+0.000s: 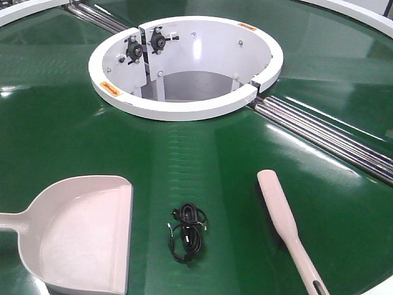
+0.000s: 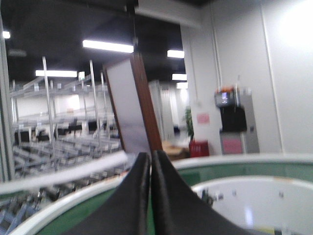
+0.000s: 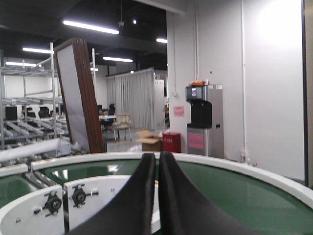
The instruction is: Clean and inspect green conveyor with broom and dustpan
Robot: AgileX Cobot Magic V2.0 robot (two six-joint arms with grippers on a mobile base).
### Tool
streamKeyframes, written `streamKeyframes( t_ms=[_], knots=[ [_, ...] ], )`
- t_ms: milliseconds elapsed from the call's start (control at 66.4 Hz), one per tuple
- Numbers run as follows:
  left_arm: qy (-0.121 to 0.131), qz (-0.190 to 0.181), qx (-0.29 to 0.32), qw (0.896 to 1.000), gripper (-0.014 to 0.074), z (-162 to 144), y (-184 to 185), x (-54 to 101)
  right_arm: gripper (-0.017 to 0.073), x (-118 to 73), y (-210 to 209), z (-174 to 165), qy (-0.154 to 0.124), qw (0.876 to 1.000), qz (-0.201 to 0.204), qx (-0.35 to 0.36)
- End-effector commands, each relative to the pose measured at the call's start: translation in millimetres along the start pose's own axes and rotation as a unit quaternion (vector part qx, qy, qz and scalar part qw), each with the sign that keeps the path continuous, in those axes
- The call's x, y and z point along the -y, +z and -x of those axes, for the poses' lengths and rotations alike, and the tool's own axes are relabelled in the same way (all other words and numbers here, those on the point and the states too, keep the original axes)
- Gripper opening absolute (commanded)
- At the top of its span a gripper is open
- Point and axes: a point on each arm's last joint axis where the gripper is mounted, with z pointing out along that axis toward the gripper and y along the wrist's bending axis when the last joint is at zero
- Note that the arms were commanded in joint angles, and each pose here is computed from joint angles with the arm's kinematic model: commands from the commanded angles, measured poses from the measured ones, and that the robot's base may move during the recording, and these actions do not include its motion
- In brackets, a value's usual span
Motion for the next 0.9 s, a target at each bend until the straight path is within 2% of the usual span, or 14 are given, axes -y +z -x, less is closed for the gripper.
streamKeyframes(
  t_ms=[0, 136, 211, 271, 361, 452, 542, 678, 768, 888],
  knots=[
    [0.001, -0.003, -0.038, 0.999, 0.0012, 19.3, 22.5, -3.1, 0.0006, 1.1, 18.4, 16.9, -0.001, 1.000, -0.005, 0.005],
    [0.001, -0.009, -0.091, 0.996, 0.0144, 31.1, 51.5, -4.9, 0.0063, 0.8, 42.2, 10.7, 0.020, 0.999, -0.002, -0.045],
    [0.000, -0.013, -0.113, 0.993, 0.0288, 33.4, 63.3, -5.0, 0.0144, 0.7, 50.0, 4.5, 0.030, 0.998, -0.002, -0.064],
    [-0.001, -0.020, -0.124, 0.992, 0.0410, 33.3, 69.8, -4.1, 0.0244, 0.6, 54.4, 0.3, 0.027, 0.997, -0.001, -0.078],
    [-0.011, -0.028, -0.133, 0.991, 0.0592, 31.6, 74.6, -2.4, 0.0460, 0.6, 57.4, -2.8, 0.021, 0.996, 0.000, -0.089],
    [-0.022, -0.031, -0.135, 0.990, 0.0691, 31.1, 75.1, -1.6, 0.0624, 1.0, 59.8, -3.2, 0.019, 0.996, -0.002, -0.087],
    [-0.022, -0.031, -0.134, 0.990, 0.0713, 31.2, 75.1, -1.6, 0.0729, 2.1, 63.4, -1.2, 0.018, 0.997, -0.007, -0.069],
    [-0.023, -0.034, -0.134, 0.990, 0.0676, 31.4, 75.1, -1.0, 0.0717, 2.8, 66.4, -0.5, 0.040, 0.997, -0.012, -0.060],
    [-0.023, -0.034, -0.134, 0.990, 0.0640, 31.4, 75.1, -1.0, 0.0699, 0.3, 69.8, -5.2, 0.036, 0.993, 0.000, -0.114],
    [-0.023, -0.034, -0.134, 0.990, 0.0594, 31.4, 75.1, -1.0, 0.0678, -4.4, 83.9, -10.4, 0.003, 0.976, 0.033, -0.216]
  ],
)
